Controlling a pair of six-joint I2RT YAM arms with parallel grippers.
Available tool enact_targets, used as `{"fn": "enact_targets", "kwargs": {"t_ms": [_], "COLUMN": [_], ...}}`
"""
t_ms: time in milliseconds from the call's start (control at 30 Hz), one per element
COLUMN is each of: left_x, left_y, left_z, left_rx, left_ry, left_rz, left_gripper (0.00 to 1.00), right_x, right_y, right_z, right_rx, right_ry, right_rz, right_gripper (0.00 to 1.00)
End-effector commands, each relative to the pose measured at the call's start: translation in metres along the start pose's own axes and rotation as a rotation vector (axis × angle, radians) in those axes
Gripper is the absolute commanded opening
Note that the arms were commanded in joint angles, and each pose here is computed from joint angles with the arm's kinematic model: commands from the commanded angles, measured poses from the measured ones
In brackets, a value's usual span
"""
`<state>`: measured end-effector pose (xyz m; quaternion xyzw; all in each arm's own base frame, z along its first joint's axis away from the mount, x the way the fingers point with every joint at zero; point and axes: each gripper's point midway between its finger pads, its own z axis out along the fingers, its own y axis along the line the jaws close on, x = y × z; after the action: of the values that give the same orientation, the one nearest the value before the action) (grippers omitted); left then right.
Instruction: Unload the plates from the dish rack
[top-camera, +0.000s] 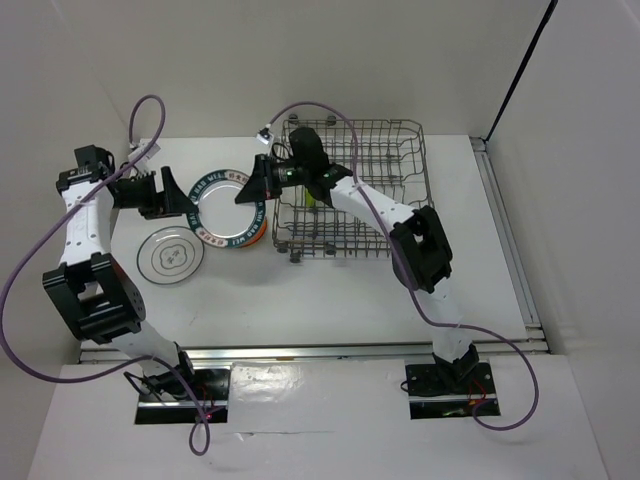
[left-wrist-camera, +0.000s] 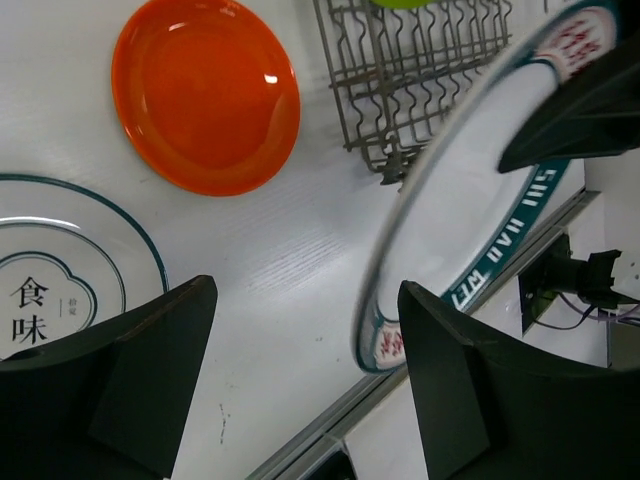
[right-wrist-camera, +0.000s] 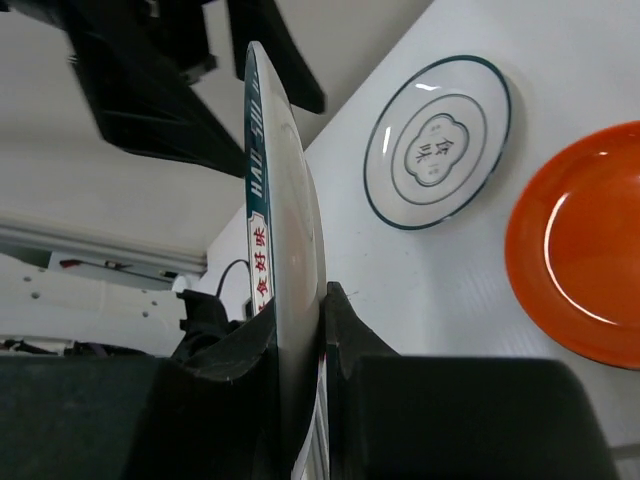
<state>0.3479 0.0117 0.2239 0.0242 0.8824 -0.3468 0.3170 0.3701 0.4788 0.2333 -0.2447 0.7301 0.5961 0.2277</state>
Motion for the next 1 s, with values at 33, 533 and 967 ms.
{"fn": "enact_targets", "kwargs": {"t_ms": [33,533,967], "left_x": [0.009,0.02,0.029], "left_y": [0.009,-0.019,0.108], "left_z": [0.008,0.007,-0.059], "left_rx": [-0.03,0.109,-0.246], "left_ry": [0.019,0.077,-0.051], "left_rz": [0.01,-0.044,-0.313], "left_gripper": [0.86,0.0,0.0], "right_x": [-0.005,0.007,-0.058], "right_y": [0.048,0.035,0.017], "right_z": [0.006,0.023,-0.032], "right_rx": [-0.152,-0.079,0.288], "right_ry": [-0.003,0.028,-0.177], "right_rz": [-0.069,-0.048,-0.159], "right_gripper": [0.0,0.04,0.8]}}
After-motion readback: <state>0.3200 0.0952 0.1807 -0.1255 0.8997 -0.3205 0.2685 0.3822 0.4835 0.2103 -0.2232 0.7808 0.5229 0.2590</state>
